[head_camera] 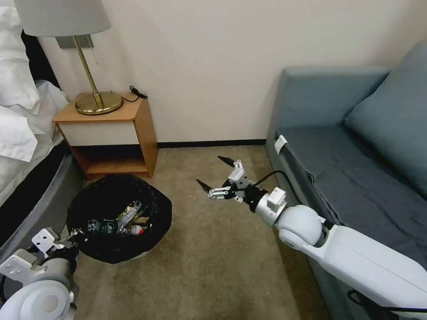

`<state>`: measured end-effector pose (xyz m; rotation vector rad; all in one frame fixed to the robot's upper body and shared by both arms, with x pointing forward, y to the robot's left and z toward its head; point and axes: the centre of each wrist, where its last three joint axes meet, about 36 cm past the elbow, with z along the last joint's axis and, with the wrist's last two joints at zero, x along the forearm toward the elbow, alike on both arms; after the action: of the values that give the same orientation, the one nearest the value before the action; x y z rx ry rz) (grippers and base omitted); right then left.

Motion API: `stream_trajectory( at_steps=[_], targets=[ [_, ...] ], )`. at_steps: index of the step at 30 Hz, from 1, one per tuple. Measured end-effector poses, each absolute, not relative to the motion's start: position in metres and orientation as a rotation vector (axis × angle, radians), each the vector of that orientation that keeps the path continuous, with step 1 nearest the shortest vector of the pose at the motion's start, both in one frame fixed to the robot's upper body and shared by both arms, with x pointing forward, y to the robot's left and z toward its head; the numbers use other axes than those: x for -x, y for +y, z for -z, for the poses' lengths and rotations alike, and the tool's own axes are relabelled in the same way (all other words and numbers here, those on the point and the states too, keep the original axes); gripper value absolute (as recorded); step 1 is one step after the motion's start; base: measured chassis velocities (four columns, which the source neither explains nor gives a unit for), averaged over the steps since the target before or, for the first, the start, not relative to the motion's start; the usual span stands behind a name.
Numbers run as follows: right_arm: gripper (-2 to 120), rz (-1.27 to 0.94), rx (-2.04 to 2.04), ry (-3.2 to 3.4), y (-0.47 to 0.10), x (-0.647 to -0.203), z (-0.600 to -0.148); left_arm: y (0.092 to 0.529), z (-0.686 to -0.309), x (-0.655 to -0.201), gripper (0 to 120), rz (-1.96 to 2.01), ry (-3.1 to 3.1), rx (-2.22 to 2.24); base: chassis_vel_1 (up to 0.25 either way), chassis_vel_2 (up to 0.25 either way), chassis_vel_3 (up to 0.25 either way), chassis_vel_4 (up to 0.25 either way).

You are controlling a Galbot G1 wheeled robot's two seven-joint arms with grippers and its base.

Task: Pick up the trash bin, then pick up the garbage on the floor and place it into the trash bin.

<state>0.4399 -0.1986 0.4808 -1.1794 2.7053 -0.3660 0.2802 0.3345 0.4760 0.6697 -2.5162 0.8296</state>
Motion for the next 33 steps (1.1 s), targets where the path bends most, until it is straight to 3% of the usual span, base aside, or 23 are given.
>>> stream_trajectory(
  at_steps=[16, 33],
  targets=[
    [100, 0.362, 1.134, 2.733, -0.222, -0.404, -0.470, 0.336, -0.436, -0.285, 3, -0.850, -2.358, -0.684, 0.000, 0.000, 0.000, 0.000],
    [100, 0.331, 1.139, 2.745, -0.213, -0.406, -0.456, 0.337, -0.426, -0.289, 3, -0.827, -2.348, -0.693, 0.000, 0.000, 0.000, 0.000]
  ],
)
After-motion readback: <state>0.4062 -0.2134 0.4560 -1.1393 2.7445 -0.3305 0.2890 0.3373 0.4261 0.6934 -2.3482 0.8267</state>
